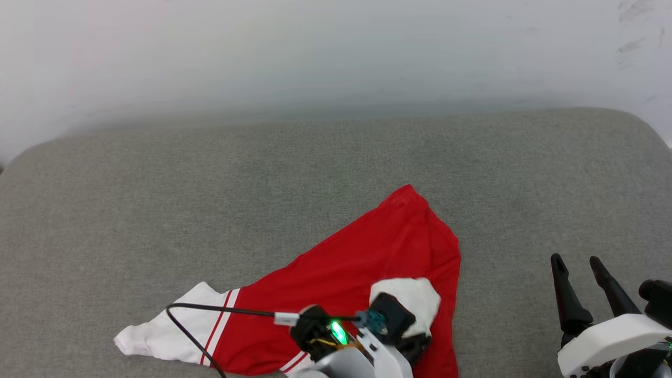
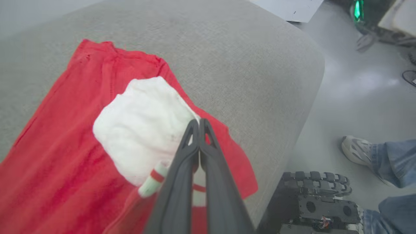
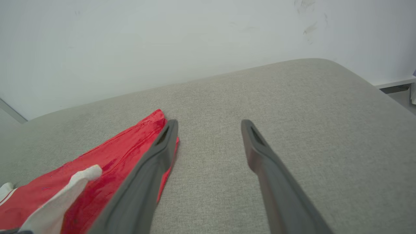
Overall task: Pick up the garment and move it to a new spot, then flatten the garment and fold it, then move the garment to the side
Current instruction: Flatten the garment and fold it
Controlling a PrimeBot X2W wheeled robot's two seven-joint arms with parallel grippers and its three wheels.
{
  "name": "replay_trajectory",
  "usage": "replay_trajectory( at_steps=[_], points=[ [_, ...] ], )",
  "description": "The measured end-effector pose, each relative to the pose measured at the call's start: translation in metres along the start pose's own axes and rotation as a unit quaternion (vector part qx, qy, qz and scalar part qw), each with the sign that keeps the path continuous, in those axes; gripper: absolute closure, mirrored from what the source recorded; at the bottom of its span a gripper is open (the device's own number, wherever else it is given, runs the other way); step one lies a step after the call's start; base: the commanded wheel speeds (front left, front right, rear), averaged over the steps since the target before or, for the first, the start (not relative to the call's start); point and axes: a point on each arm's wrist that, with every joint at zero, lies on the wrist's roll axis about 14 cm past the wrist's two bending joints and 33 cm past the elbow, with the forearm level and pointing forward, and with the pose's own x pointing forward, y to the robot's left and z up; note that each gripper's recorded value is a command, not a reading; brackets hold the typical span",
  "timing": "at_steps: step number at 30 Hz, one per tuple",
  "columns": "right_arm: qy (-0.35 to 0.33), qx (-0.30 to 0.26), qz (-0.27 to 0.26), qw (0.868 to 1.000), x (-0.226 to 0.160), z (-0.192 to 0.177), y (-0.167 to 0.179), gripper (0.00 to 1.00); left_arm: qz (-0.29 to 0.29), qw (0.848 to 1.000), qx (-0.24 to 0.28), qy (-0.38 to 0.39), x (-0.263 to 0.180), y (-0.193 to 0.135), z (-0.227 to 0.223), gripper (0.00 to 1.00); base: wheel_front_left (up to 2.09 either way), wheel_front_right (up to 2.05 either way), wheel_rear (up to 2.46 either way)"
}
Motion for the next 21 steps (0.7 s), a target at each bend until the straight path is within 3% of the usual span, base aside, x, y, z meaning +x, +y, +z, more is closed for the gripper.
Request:
replay_trajectory(
  at_steps=[7, 8, 9, 10, 16, 21],
  points=[
    [0.011, 0.0, 0.001, 1.0, 0.006, -0.005, 0.002, 0.0, -0.036, 0.994, -0.03, 0.096, 0.012, -0.017, -0.066, 1.0, 0.0, 0.0, 0.0],
    [0.012, 0.002, 0.001, 1.0, 0.007, -0.006, 0.001, 0.0, -0.035, 0.995, -0.033, 0.091, 0.014, -0.017, -0.065, 0.93, 0.0, 0.0, 0.0],
    [0.013, 0.002, 0.002, 1.0, 0.007, -0.007, 0.002, 0.0, -0.033, 0.995, -0.038, 0.086, 0.015, -0.017, -0.064, 0.55, 0.0, 0.0, 0.0],
    [0.014, 0.003, 0.003, 1.0, 0.008, -0.008, 0.002, 0.0, -0.029, 0.996, -0.038, 0.074, 0.015, -0.015, -0.061, 0.0, 0.0, 0.0, 0.0],
    [0.027, 0.005, 0.013, 1.0, 0.006, -0.012, 0.008, 0.0, 0.01, 0.999, -0.033, -0.035, 0.008, 0.002, -0.017, 0.0, 0.0, 0.0, 0.0],
    [0.044, 0.006, 0.026, 0.999, 0.002, -0.016, 0.016, 0.0, 0.087, 0.985, -0.033, -0.143, -0.017, 0.037, 0.028, 0.0, 0.0, 0.0, 0.0]
  ],
)
